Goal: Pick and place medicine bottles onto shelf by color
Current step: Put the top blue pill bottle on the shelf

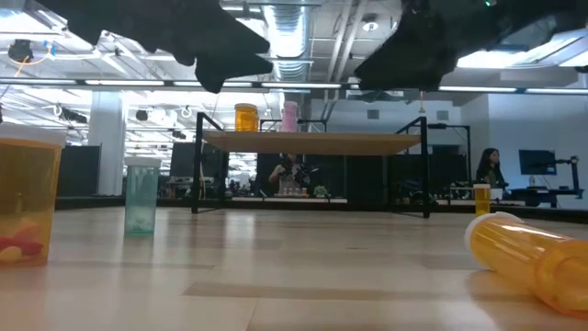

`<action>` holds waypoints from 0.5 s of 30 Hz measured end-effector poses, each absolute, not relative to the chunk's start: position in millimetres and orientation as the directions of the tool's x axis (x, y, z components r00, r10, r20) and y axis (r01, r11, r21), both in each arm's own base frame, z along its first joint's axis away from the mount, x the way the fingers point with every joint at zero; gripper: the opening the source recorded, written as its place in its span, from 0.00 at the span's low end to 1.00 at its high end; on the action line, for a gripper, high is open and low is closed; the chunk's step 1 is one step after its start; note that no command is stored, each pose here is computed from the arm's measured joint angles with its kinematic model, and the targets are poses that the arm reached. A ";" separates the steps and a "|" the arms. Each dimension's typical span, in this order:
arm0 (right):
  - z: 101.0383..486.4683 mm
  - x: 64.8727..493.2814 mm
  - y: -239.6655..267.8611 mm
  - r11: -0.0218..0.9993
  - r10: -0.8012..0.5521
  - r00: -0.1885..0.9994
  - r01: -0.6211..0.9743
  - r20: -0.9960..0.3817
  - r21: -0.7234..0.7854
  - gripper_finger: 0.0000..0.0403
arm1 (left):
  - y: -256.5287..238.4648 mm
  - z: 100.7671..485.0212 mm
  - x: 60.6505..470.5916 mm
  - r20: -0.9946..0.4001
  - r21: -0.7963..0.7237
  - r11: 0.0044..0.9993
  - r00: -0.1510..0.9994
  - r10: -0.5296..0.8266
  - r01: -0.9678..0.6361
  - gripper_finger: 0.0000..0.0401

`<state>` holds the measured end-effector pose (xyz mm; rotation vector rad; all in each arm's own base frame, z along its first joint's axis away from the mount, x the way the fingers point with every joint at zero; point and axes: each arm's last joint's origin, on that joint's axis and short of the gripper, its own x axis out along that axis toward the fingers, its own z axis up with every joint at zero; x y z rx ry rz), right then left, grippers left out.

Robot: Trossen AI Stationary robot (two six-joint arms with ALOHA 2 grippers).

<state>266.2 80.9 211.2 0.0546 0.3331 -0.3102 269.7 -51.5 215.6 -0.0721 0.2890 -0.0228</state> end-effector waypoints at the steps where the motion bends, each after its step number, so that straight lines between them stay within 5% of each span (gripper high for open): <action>1: 211.9 267.4 81.4 0.952 -0.287 0.903 0.307 -0.318 0.012 0.56 | -51.5 214.8 269.3 -0.293 -0.077 0.997 0.956 -0.032 0.010 0.45; 15: 225.5 277.9 78.6 0.987 -0.151 0.970 0.160 -0.188 0.032 0.56 | -60.7 214.2 229.0 -0.549 -0.204 0.976 0.834 -0.048 -0.078 0.45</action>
